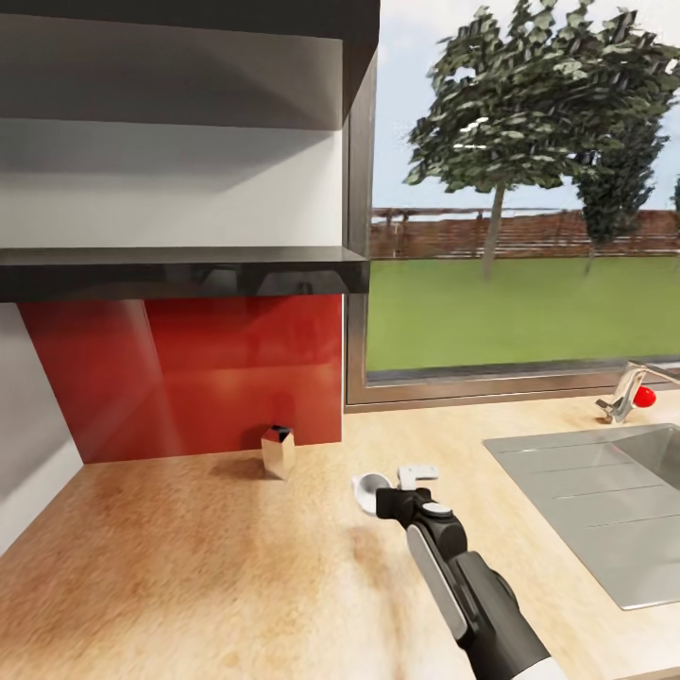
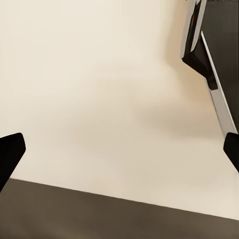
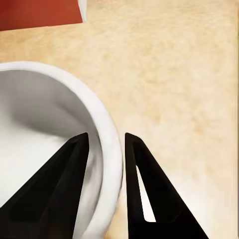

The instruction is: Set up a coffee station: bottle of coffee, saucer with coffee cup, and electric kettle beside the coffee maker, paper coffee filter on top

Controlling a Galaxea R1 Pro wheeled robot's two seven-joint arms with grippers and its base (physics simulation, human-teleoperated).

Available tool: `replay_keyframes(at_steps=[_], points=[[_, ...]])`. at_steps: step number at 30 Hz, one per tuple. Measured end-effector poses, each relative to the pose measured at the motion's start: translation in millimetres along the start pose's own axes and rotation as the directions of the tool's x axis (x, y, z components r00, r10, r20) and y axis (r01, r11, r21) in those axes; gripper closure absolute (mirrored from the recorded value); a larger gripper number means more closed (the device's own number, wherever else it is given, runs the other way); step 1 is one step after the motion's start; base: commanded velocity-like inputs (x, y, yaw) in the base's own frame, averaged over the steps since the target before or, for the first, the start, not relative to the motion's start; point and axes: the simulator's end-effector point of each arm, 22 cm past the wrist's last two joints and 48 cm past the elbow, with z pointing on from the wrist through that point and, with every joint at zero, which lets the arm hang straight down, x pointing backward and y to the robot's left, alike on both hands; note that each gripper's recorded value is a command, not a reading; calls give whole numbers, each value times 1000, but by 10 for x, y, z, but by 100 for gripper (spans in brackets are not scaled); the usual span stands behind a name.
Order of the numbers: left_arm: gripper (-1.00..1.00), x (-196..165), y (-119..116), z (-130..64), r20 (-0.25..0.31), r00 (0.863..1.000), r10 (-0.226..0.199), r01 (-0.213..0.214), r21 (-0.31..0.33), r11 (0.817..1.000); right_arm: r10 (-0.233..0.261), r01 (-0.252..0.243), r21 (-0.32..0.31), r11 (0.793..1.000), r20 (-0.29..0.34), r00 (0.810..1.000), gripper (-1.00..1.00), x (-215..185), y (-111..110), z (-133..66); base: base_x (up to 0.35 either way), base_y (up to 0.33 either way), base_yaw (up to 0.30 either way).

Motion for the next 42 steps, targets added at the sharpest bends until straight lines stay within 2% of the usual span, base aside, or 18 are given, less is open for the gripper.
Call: replay_keyframes(at_steps=[5, 15, 21, 35, 42], points=[[-100, -8, -15, -1, 2, 1000, 3, -3, 3, 1000, 5, -5, -4, 1000, 29, 1000, 100, -139, 3, -65, 0, 0, 0], [-100, -16, 2, 2, 1, 1000, 3, -3, 1, 1000, -16, 18, -35, 999, 59, 998, 100, -479, 96, -368, 0, 0, 0], [-100, -17, -7, 0, 1, 1000, 3, -3, 2, 1000, -19, 22, -36, 999, 59, 998, 100, -494, 94, -388, 0, -65, 0], [-100, -14, -8, 0, 0, 1000, 4, -4, 3, 1000, -20, 22, -39, 999, 59, 998, 100, -494, 105, -391, -1, -258, 0], [-100, -15, -8, 0, 0, 1000, 3, -3, 3, 1000, -20, 22, -39, 999, 58, 998, 100, -494, 104, -386, -179, -223, 0]])
